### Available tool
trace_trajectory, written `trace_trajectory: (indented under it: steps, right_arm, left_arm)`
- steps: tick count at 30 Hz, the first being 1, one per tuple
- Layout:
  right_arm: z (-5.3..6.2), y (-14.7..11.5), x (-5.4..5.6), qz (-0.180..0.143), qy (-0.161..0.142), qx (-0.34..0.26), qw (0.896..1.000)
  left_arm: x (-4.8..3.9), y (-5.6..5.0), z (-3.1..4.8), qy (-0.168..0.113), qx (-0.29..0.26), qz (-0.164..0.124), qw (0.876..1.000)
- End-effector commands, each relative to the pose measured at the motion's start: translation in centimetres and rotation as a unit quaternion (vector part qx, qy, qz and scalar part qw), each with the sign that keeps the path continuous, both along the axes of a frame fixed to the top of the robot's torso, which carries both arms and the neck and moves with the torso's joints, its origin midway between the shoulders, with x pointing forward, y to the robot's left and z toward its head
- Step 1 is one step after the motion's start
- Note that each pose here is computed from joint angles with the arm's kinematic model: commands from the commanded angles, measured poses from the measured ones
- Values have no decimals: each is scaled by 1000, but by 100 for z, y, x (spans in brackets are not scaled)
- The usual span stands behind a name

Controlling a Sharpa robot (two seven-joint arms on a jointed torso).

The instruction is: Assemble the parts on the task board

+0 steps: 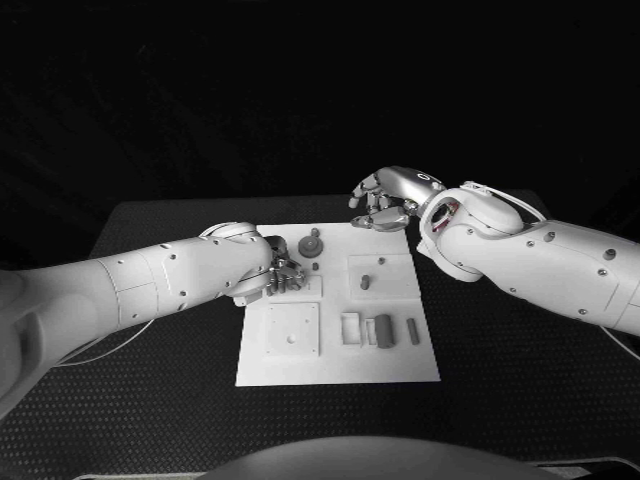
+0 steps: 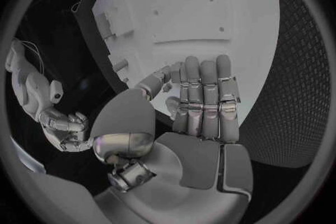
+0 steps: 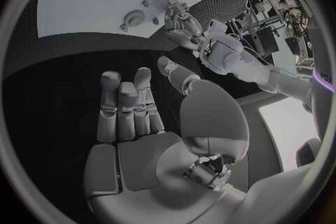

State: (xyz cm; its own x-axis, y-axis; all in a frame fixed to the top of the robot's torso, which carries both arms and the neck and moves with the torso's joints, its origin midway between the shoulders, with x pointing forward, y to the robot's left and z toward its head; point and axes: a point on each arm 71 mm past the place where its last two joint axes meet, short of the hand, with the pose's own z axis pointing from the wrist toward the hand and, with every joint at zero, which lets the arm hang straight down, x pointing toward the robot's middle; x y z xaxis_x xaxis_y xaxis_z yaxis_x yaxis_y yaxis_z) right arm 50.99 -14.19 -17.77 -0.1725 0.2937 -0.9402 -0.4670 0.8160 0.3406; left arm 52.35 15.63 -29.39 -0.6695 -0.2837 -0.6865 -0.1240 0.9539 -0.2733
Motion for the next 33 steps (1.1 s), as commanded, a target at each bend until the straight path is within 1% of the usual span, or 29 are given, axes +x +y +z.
trace_trajectory:
  steps: [1, 12, 26, 33]
  right_arm:
    - [-2, 6, -3, 4, 3, -3, 1000]
    - [-4, 10, -4, 5, 4, -3, 1000]
    - [-4, 7, -4, 5, 4, -4, 1000]
    - [-4, 8, -5, 5, 4, -3, 1000]
  left_arm:
    - [1, -8, 7, -9, 5, -5, 1000]
    - [4, -6, 10, -12, 10, -4, 1000]
    - [-6, -17, 2, -5, 13, -8, 1000]
    - [-4, -20, 3, -8, 15, -7, 1000]
